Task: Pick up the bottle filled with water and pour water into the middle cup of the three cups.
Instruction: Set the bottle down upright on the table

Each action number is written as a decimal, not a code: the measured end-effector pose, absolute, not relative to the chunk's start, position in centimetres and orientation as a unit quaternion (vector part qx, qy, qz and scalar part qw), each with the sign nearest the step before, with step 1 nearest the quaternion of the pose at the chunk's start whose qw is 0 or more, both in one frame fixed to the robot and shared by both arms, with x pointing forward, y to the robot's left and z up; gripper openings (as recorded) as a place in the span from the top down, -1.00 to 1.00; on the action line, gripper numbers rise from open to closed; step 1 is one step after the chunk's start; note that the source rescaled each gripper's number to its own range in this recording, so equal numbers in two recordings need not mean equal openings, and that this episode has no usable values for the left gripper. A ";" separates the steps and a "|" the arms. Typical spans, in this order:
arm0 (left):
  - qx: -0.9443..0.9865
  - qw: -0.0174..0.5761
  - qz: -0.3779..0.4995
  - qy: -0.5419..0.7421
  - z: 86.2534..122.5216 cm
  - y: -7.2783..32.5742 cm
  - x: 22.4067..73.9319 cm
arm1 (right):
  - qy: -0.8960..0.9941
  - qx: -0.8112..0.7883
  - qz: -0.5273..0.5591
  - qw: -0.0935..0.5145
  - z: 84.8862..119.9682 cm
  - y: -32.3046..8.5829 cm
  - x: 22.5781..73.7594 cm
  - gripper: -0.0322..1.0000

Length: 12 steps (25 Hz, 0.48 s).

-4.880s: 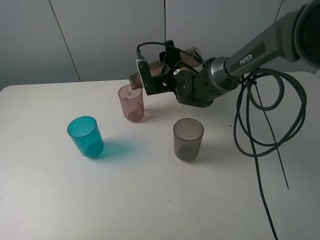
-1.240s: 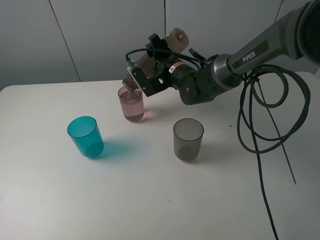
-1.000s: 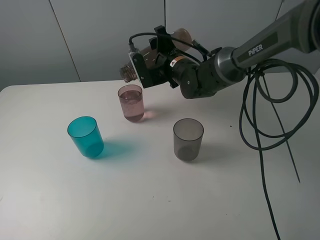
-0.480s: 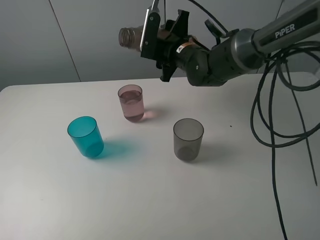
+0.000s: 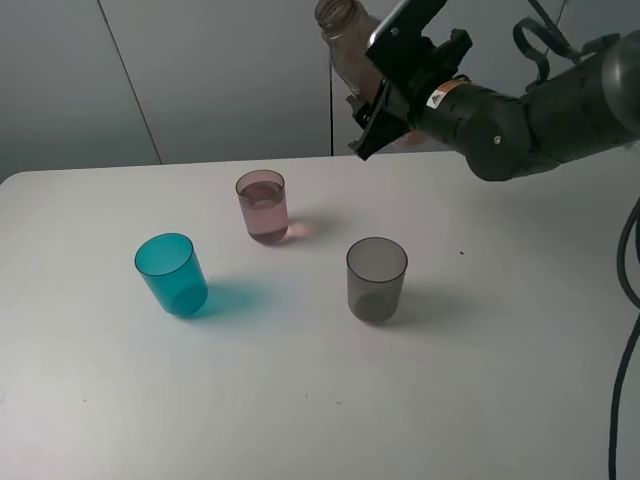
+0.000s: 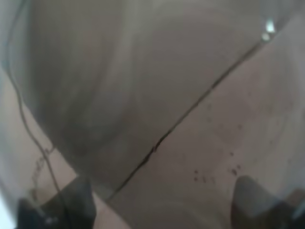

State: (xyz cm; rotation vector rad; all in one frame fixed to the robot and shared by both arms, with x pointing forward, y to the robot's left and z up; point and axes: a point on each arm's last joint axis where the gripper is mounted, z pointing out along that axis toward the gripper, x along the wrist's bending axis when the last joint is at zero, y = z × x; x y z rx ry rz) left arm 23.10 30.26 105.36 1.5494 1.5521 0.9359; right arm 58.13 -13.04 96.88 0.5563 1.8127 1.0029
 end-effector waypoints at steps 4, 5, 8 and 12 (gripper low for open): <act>0.604 0.370 0.365 0.605 105.4 30.3 23.1 | 0.703 0.314 0.479 0.421 96.8 -16.4 58.2 0.94; 0.604 0.370 0.365 0.605 105.4 30.3 23.1 | 0.693 0.337 0.493 0.404 96.7 -17.1 58.3 0.94; 0.604 0.370 0.365 0.605 105.4 30.3 23.1 | 0.667 0.395 0.509 0.374 96.4 -19.5 58.8 0.94; 0.604 0.370 0.365 0.605 105.4 30.3 23.1 | 0.651 0.411 0.517 0.373 96.0 -21.2 59.5 0.94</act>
